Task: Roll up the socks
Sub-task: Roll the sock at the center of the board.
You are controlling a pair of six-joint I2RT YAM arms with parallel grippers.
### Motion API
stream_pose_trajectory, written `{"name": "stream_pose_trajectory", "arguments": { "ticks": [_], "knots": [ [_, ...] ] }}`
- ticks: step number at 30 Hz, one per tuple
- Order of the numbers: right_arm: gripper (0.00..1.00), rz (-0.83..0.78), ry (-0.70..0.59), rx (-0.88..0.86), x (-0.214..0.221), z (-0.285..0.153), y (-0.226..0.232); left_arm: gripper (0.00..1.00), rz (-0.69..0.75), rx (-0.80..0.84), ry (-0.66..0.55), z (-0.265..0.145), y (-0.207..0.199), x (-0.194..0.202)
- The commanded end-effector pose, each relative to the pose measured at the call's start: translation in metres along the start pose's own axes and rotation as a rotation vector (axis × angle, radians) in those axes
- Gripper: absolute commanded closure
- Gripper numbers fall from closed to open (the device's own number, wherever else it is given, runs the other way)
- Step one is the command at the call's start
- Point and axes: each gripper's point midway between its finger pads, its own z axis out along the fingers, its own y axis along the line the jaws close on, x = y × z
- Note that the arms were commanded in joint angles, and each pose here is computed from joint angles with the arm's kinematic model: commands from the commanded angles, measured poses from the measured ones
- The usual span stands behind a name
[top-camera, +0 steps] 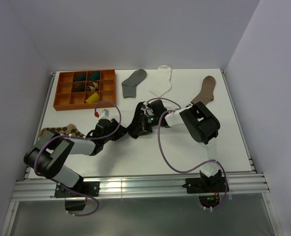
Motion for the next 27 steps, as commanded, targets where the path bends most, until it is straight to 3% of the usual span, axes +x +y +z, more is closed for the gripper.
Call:
{"name": "stream_pose_trajectory", "arguments": {
  "ticks": [1, 18, 27],
  "knots": [
    [1.0, 0.028, -0.001, 0.033, -0.004, 0.004, -0.012, 0.63, 0.019, 0.06, -0.021, 0.007, -0.019, -0.01],
    [1.0, 0.037, 0.007, 0.048, -0.003, 0.006, -0.016, 0.62, 0.002, -0.018, 0.025, 0.018, -0.004, 0.001],
    [1.0, 0.036, 0.002, 0.056, -0.006, 0.006, -0.017, 0.66, -0.034, -0.151, 0.015, 0.021, 0.021, 0.002]
  ]
}}
